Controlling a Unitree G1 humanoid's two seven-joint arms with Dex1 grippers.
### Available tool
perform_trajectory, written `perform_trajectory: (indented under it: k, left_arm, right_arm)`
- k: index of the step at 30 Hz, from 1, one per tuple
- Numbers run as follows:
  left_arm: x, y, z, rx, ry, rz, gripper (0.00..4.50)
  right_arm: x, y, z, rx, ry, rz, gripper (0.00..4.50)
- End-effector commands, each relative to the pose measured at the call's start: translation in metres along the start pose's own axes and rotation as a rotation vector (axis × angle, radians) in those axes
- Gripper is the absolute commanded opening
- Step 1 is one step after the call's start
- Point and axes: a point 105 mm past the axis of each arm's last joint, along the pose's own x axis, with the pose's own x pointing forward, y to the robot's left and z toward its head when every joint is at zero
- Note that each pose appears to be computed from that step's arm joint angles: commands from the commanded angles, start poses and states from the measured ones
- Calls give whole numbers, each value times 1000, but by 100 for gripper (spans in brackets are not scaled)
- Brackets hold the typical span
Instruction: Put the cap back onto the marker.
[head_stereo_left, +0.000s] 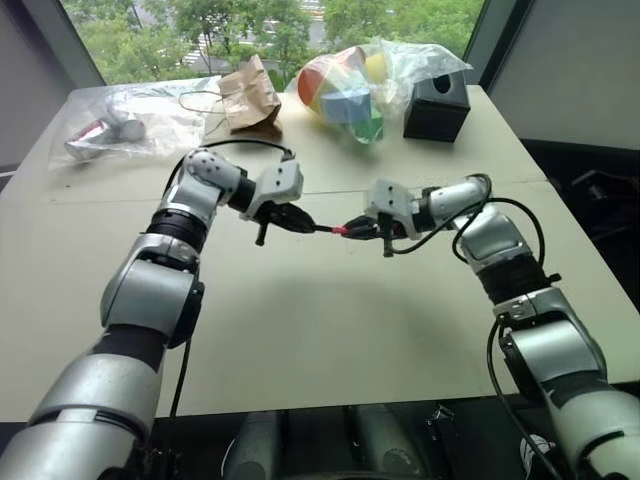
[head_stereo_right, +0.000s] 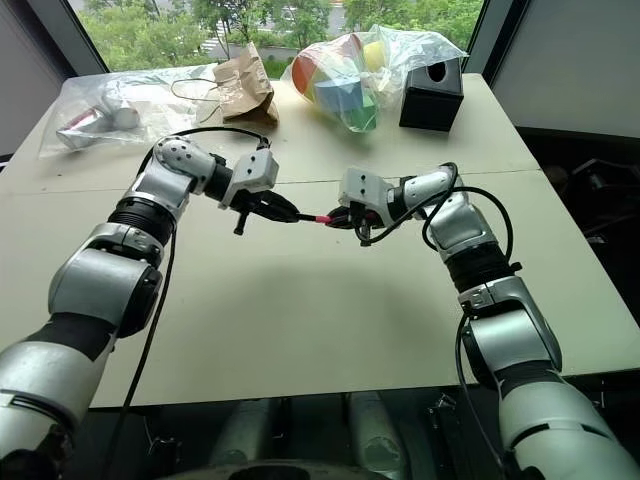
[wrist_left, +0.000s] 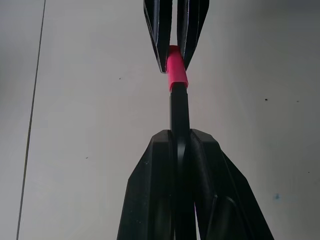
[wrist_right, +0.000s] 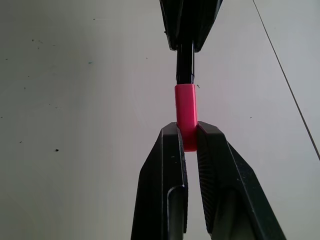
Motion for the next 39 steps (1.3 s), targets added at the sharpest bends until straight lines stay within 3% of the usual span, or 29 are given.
perform_trajectory:
  k: [1, 10, 22, 32, 39]
  left_arm:
    - [1, 14, 25, 136, 19, 47, 28]
    - [6, 16, 35, 142, -44, 72, 28]
    - [13, 14, 48, 146, -133, 58, 28]
    - [16, 14, 43, 191, -74, 70, 28]
    - [13, 17, 47, 182, -106, 94, 28]
  right_arm:
    - [-5, -21, 13, -32, 14, -80, 3]
    - [-8, -28, 30, -41, -15, -81, 3]
    - [11, -14, 72, -102, -118, -21, 3]
    - [12, -17, 54, -119, -19, -43, 3]
    - [5, -30, 46, -73, -3, -107, 3]
